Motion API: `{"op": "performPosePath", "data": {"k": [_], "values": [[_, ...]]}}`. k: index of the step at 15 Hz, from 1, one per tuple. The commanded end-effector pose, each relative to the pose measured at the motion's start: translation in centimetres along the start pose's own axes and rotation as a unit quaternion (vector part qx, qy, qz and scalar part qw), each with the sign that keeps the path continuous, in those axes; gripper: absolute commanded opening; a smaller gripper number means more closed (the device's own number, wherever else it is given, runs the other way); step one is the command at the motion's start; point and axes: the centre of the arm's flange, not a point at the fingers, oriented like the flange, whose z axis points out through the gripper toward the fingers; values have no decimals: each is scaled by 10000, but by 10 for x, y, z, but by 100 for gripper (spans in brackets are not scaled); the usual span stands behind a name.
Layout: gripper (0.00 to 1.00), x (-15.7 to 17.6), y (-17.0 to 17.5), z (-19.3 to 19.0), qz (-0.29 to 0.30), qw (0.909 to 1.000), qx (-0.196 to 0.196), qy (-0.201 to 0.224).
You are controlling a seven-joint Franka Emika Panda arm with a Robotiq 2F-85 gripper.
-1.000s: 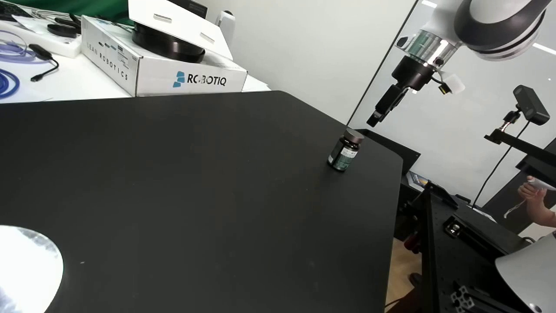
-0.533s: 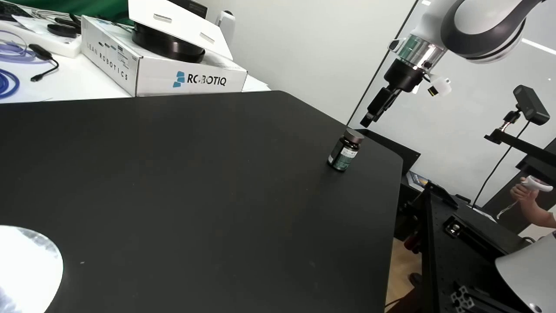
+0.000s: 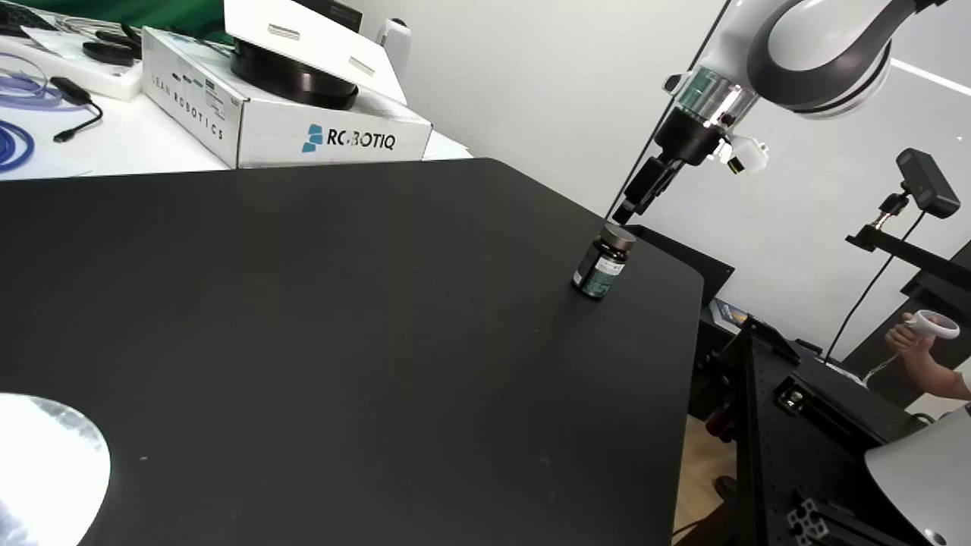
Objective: Move the bottle backwards then place it on top of the silver object
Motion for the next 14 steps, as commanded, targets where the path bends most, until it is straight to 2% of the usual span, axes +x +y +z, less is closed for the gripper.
{"op": "performPosePath", "data": {"k": [1, 14], "values": [[100, 10, 5, 13, 53, 10000, -39, 40], [100, 7, 5, 35, 46, 9999, -43, -154]]}}
